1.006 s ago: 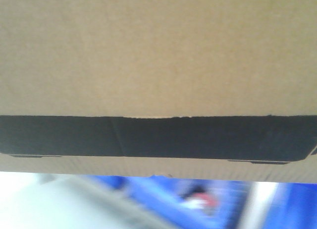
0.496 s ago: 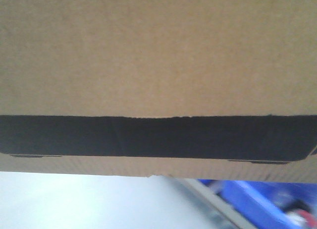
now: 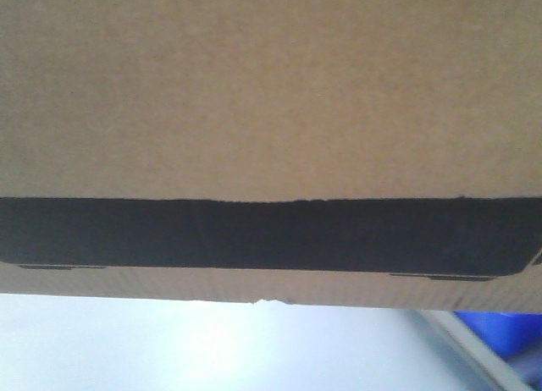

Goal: Grab box from left shelf to table start
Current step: 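Carry the box with both grippers while driving toward the white table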

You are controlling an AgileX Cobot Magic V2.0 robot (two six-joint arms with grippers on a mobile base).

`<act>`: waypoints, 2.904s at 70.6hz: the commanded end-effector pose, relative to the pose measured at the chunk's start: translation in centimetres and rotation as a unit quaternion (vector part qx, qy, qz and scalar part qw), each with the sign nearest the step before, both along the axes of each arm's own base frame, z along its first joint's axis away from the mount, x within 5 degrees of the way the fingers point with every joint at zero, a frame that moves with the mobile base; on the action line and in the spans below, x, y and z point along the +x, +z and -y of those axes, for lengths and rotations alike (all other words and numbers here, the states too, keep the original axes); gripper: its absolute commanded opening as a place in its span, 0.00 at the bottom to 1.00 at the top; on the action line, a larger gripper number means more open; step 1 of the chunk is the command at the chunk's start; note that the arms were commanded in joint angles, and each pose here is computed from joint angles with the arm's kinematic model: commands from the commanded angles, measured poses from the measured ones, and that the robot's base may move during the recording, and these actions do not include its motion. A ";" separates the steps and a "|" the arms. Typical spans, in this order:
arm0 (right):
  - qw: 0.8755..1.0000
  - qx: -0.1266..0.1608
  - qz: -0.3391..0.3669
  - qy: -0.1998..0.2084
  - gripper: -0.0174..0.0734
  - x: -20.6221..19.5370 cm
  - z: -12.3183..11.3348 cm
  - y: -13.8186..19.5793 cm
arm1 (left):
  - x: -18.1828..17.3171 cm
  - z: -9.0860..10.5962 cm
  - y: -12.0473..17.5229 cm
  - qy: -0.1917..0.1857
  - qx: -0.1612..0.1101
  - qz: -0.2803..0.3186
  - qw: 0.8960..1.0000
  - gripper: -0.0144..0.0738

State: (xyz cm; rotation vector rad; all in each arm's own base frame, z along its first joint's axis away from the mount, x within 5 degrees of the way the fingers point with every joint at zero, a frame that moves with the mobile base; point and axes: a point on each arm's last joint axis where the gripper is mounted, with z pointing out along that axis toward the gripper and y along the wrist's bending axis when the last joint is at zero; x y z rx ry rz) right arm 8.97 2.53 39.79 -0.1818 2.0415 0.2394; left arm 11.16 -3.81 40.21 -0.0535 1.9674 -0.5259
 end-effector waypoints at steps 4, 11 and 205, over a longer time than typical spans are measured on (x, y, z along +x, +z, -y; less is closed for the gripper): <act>0.994 0.032 0.100 0.007 0.26 0.6 -0.3 2.4 | -1.3 1.2 2.3 -0.062 -0.074 0.046 0.994 0.05; 0.994 0.032 0.100 0.007 0.26 0.6 -0.3 2.4 | -1.3 1.2 2.3 -0.062 -0.074 0.046 0.994 0.05; 0.994 0.032 0.100 0.007 0.26 0.6 -0.3 2.4 | -1.3 1.2 2.3 -0.062 -0.074 0.046 0.994 0.05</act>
